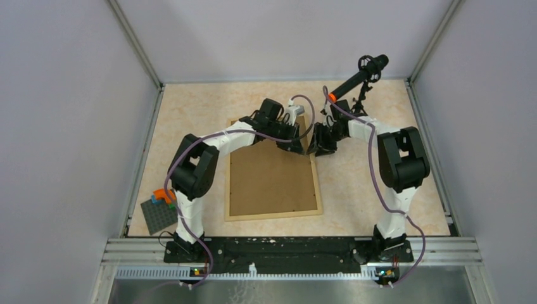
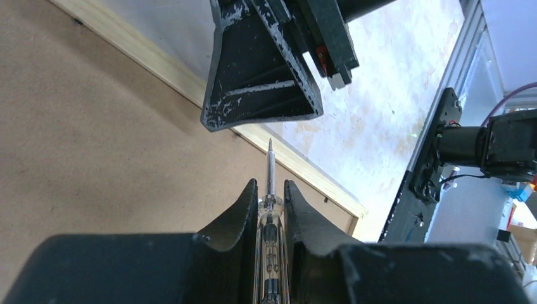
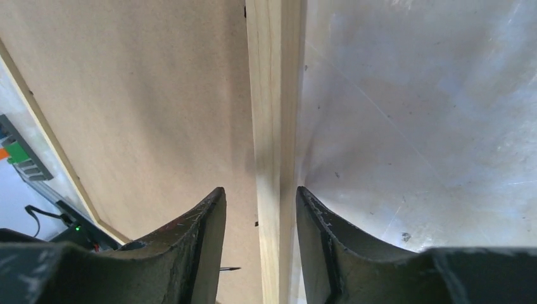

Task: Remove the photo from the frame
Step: Release the photo frame item from the photo frame.

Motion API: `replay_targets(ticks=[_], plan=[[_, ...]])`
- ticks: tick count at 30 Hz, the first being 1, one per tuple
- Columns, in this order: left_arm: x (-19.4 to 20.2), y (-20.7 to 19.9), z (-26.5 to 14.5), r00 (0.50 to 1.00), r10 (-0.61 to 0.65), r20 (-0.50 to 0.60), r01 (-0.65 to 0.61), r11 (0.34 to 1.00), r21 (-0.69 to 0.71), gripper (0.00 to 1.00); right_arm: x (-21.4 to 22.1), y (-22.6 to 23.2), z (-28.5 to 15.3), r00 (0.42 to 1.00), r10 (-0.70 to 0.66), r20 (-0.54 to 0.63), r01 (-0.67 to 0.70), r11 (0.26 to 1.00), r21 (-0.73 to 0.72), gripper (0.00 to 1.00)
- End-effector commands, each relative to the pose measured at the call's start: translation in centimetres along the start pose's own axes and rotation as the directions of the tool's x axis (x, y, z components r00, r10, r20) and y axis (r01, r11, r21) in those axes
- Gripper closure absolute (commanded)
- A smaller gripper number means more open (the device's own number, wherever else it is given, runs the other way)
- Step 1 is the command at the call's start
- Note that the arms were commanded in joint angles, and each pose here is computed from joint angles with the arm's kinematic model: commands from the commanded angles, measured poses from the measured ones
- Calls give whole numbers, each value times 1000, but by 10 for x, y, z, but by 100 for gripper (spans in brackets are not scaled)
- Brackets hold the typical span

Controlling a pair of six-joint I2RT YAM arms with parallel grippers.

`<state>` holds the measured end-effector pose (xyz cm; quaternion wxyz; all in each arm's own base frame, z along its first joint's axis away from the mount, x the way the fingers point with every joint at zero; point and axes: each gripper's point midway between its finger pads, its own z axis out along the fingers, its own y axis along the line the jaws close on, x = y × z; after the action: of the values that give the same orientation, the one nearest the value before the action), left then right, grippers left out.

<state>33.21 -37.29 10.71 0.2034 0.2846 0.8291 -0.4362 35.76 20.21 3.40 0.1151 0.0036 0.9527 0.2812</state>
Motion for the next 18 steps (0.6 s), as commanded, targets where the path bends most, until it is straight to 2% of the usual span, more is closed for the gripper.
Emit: replay_targets(ticks=[1,8,18], plan=[[-15,-14,-34,997,51,57,-54,997,52,100,-20,12,-15,992,-100,77,100,995,7,56],[-1,9,-69,995,-48,85,43,998,53,100,9,16,-16,975,-219,33,212,965,152,54],[9,30,-87,990,-90,105,92,996,-16,100,23,4,-3,974,-226,3,214,928,304,59]])
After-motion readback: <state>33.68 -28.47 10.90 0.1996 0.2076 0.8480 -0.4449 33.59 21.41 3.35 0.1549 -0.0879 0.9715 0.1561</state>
